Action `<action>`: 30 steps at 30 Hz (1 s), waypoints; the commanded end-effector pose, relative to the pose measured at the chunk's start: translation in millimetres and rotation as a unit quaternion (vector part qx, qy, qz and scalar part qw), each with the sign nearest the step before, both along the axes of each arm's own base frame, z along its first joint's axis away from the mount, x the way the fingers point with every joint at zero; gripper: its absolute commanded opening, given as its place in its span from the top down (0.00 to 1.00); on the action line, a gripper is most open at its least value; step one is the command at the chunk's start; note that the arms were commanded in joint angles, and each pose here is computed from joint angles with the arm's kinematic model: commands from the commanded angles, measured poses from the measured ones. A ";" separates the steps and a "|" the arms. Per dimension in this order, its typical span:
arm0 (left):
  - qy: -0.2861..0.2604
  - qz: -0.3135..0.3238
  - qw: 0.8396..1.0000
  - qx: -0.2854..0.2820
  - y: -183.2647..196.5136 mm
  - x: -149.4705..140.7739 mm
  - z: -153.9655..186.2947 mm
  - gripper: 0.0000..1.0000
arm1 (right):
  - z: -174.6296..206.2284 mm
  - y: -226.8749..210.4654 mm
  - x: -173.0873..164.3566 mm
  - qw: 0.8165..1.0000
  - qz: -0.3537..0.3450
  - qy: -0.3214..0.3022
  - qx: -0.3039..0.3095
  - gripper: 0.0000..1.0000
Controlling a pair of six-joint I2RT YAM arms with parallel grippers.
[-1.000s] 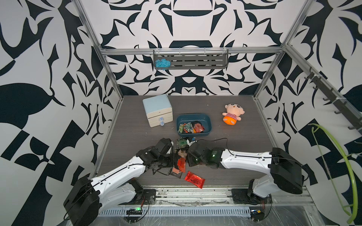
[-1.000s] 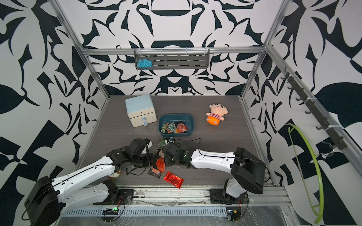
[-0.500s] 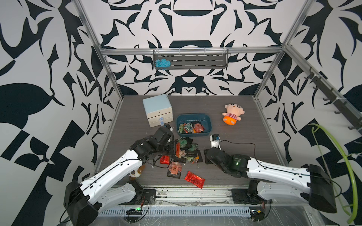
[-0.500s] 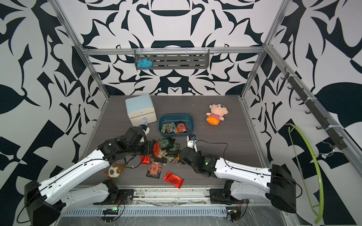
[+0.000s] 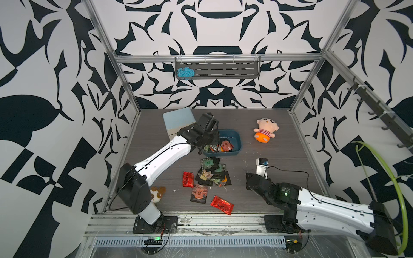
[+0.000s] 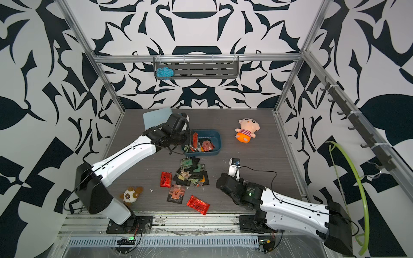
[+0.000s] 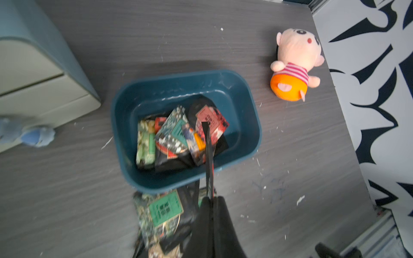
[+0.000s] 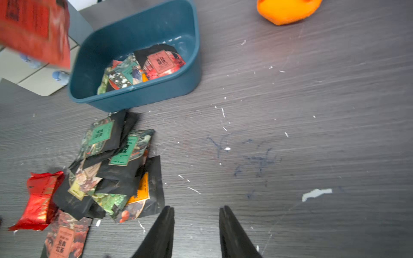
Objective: Put the tea bags into the storage box
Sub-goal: Place the tea bag in the storage box.
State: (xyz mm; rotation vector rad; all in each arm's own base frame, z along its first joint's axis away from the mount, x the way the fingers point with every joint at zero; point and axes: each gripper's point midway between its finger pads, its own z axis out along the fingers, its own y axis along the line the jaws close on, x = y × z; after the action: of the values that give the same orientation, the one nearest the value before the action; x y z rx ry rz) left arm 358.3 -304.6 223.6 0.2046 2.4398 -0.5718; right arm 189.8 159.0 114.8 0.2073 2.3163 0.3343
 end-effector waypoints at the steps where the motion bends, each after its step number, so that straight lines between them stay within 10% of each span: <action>1: -0.005 -0.007 1.000 -0.028 -19.0 27.6 7.1 1.00 | -4.9 -16.0 -1.4 0.999 -0.036 0.005 -0.010 0.62; 10: 0.044 0.015 0.996 -0.070 -44.9 75.6 -38.8 1.00 | -18.9 -22.2 -9.3 0.999 -0.042 0.023 0.006 0.56; 30: 0.132 0.032 0.989 -0.054 -43.1 66.7 -114.3 1.00 | -25.4 -14.1 -17.1 0.998 -0.012 0.059 -0.007 0.47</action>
State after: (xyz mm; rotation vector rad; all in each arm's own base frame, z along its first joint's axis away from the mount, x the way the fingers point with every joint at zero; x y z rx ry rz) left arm 428.0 -356.0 125.5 0.0172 2.6061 -0.7917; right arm 171.9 137.8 82.5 0.2742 2.4163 0.2830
